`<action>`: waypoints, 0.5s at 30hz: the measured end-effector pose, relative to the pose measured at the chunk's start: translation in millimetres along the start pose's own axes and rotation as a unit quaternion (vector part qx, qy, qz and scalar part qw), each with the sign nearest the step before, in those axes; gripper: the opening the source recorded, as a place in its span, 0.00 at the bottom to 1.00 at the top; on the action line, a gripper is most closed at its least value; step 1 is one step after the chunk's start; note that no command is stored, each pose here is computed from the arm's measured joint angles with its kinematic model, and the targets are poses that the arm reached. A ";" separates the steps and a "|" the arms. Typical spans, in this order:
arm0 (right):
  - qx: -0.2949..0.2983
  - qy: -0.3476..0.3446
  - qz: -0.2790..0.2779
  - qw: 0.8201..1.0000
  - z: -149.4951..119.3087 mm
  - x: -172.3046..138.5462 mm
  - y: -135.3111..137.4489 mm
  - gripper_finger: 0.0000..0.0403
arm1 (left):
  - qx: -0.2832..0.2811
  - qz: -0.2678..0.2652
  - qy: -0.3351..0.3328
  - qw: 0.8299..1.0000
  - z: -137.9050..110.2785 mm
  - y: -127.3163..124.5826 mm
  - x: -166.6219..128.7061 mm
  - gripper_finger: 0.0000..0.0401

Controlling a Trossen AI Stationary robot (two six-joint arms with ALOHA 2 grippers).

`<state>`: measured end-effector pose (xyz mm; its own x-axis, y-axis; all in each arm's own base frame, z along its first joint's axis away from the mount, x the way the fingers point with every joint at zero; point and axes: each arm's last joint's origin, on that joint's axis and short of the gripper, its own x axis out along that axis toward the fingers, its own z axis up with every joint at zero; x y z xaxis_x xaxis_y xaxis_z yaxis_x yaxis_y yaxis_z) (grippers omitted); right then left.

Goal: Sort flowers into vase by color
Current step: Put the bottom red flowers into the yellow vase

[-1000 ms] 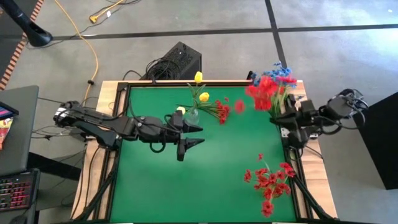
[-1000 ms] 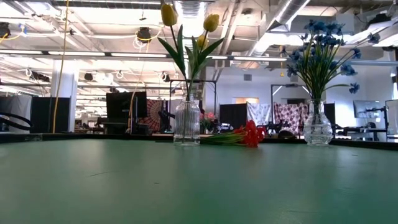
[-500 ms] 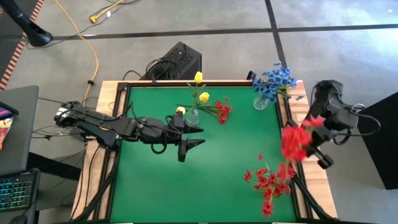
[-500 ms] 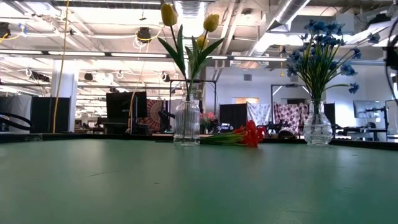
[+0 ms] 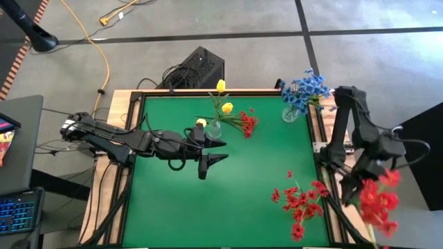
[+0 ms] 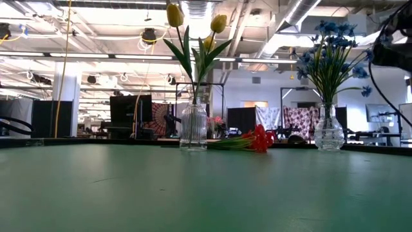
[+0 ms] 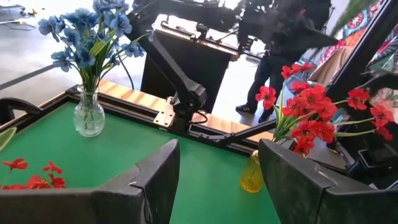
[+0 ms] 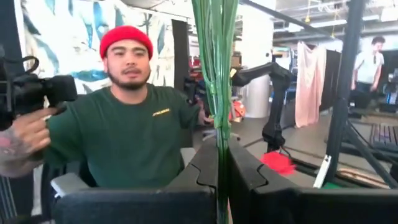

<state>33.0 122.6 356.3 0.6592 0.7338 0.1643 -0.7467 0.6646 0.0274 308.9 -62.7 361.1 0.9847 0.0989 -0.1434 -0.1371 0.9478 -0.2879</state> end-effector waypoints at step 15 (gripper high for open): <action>-0.038 0.017 -0.070 0.997 -72.7 39.1 10.3 0.09 | -0.007 0.010 -0.020 1.000 3.6 1.0 0.4 0.51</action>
<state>57.5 168.4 291.4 0.7598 0.6368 0.1310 -0.6394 0.7684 -0.0268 309.5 -60.6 364.2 0.9852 0.1301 -0.1119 -0.1582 0.9412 -0.2986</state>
